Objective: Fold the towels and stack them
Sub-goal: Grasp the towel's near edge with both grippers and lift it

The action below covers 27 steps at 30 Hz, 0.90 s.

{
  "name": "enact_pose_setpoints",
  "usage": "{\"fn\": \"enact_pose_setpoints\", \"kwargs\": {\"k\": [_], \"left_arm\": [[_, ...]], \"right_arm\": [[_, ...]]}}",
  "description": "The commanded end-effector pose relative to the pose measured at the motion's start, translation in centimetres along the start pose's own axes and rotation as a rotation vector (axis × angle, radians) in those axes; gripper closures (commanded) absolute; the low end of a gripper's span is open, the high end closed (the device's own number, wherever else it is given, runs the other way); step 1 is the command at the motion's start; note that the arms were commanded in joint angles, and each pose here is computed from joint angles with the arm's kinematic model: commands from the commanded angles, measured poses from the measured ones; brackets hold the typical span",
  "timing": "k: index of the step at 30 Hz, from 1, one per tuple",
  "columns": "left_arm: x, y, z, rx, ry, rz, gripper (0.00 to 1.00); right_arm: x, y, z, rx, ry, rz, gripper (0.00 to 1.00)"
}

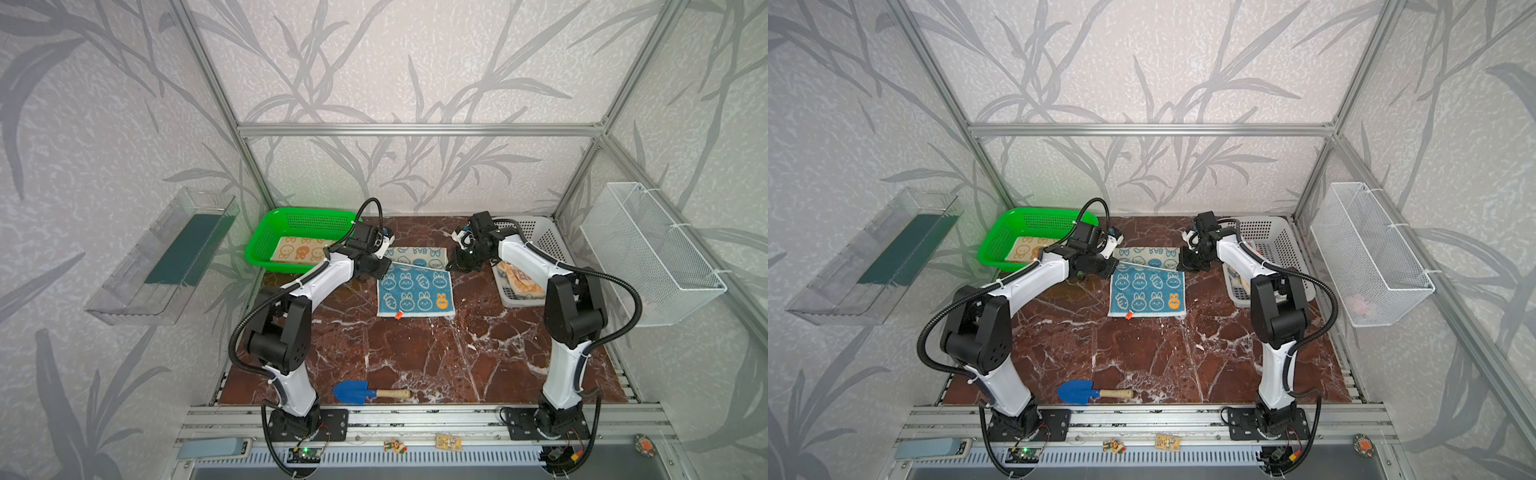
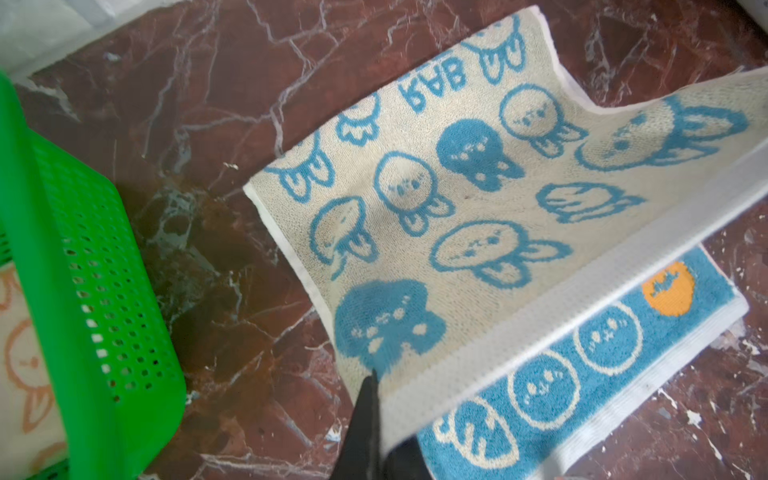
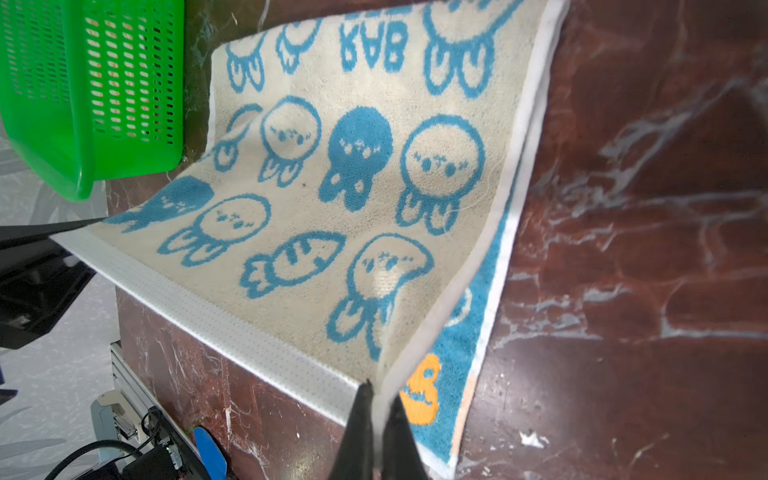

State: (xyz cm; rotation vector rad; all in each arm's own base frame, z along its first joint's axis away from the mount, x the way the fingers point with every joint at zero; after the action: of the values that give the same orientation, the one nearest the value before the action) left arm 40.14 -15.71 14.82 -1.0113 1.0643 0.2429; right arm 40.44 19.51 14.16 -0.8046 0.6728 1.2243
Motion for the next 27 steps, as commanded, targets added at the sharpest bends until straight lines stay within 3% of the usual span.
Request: {"fn": "enact_pose_setpoints", "kwargs": {"k": [1,13,19,27], "left_arm": [[-1.4,2.4,1.6,-0.046,-0.124,0.095,1.00],[-2.1,4.3,-0.7,0.055,-0.171,0.127,1.00],[-0.6,6.3,-3.1,0.083,-0.146,0.154,1.00],[1.0,9.1,-3.9,0.132,-0.173,0.284,1.00]], "right_arm": [[-1.4,0.3,-1.7,0.022,0.074,-0.065,1.00],[-3.4,2.8,-2.2,0.003,0.093,-0.064,1.00],[-1.5,5.8,-4.0,0.023,0.109,-0.004,1.00],[1.1,8.7,-6.1,0.049,0.134,0.064,1.00]]}}
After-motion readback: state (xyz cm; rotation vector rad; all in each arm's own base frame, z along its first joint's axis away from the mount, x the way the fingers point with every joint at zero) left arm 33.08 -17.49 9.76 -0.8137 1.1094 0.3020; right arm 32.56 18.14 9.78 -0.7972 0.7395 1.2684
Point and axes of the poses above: each gripper's point midway between its finger pads, its own x axis out along the fingers, its own z axis along the line the jaws close on, y = z × x, the point moved 4 cm from there along -x, back along the fingers, and after that the axes turned 10 degrees about x, right-handed, at the moved point
